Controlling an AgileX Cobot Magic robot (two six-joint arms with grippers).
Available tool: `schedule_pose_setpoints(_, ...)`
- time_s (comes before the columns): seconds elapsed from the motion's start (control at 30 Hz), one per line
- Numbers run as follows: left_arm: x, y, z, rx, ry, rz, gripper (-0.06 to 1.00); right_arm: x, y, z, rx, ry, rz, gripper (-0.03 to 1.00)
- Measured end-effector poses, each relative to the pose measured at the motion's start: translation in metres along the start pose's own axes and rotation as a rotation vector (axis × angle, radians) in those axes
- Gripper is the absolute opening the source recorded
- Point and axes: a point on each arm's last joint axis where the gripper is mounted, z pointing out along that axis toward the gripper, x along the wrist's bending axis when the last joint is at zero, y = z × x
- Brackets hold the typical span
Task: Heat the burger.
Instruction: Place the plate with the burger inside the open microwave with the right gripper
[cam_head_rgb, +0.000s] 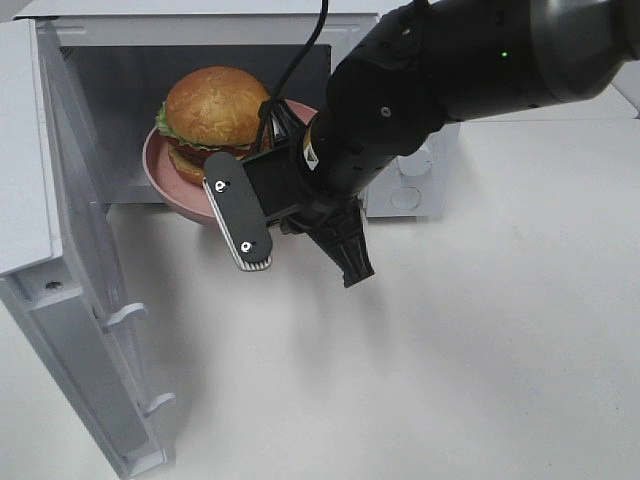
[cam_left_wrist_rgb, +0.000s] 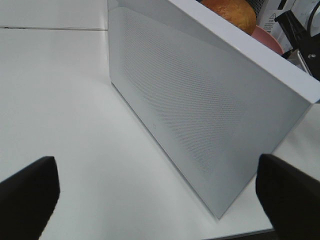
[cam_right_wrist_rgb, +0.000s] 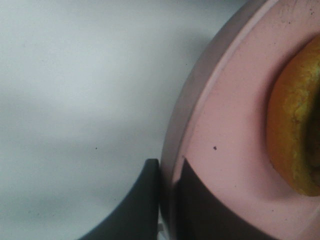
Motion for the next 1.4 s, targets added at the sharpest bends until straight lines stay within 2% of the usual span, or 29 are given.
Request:
schedule_pose_setpoints(0.27,0.000,0.000,0.000,0.000,0.000,0.000,0.99,-0.009,0.004,0.017,0.011,0.018,0.047,0.03)
schedule_pose_setpoints(0.6,0.000,0.000,0.000,0.000,0.000,0.000,0.99,-0.040,0.007,0.033,0.057,-0.024,0.116,0.03)
schedule_pose_setpoints(1.1,0.000,0.000,0.000,0.000,0.000,0.000,0.99,-0.066,0.007,0.060,0.072,-0.059,0.199,0.03)
schedule_pose_setpoints(1.4,0.000,0.000,0.000,0.000,0.000,0.000,0.99,-0.075,0.002,0.072,0.096,-0.051,0.234,0.03)
